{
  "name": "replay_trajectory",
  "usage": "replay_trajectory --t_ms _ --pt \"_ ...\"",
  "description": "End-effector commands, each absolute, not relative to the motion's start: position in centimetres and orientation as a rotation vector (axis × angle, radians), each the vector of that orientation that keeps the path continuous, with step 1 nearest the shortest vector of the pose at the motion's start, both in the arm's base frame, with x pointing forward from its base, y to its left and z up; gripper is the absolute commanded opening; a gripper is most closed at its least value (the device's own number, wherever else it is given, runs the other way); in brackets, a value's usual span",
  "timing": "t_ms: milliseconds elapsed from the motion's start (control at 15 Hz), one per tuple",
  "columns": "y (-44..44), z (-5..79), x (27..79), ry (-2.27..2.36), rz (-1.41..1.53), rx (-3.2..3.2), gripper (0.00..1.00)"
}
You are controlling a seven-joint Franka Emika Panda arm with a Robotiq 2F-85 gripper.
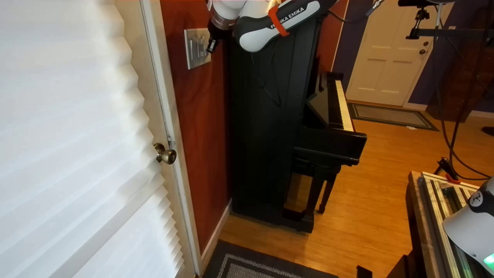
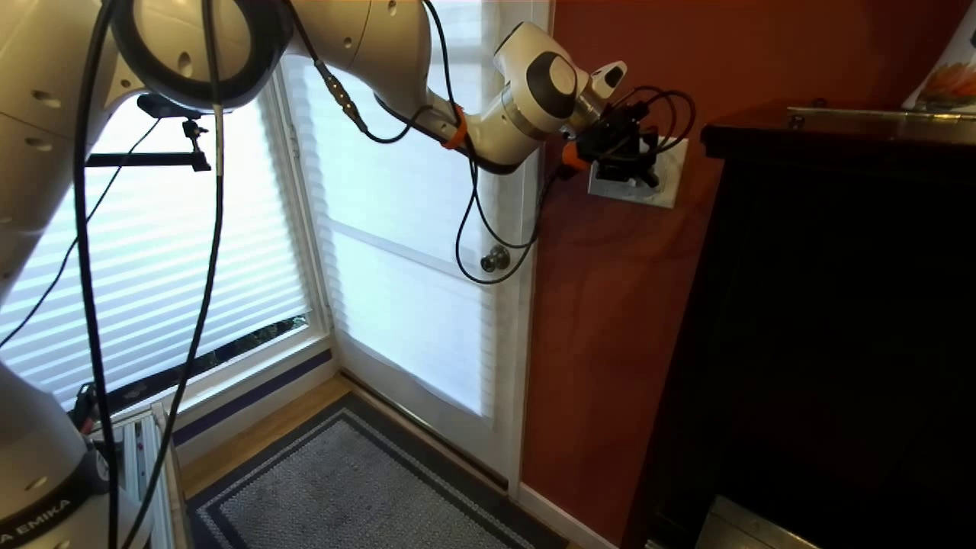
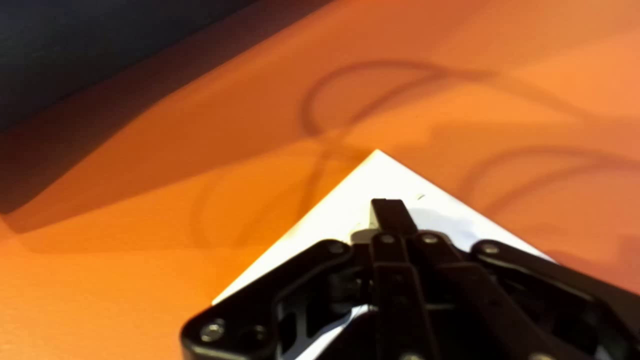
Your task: Push the far right light switch downwards
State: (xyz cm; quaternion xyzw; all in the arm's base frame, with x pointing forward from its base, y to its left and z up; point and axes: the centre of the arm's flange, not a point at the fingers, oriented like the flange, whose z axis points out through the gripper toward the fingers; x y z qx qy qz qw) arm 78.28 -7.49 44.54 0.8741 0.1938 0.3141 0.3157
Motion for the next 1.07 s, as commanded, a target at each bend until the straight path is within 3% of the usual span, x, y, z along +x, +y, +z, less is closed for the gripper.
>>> replay_trajectory --t_ms 0,600,1000 --pt "-8.1 44.5 79.5 0.527 0.855 2.313 0.00" --pt "-8.2 44.5 79.8 0.523 0.929 2.339 0.00" --pt "-9.8 46.2 74.6 0.307 0.476 2.521 0.00"
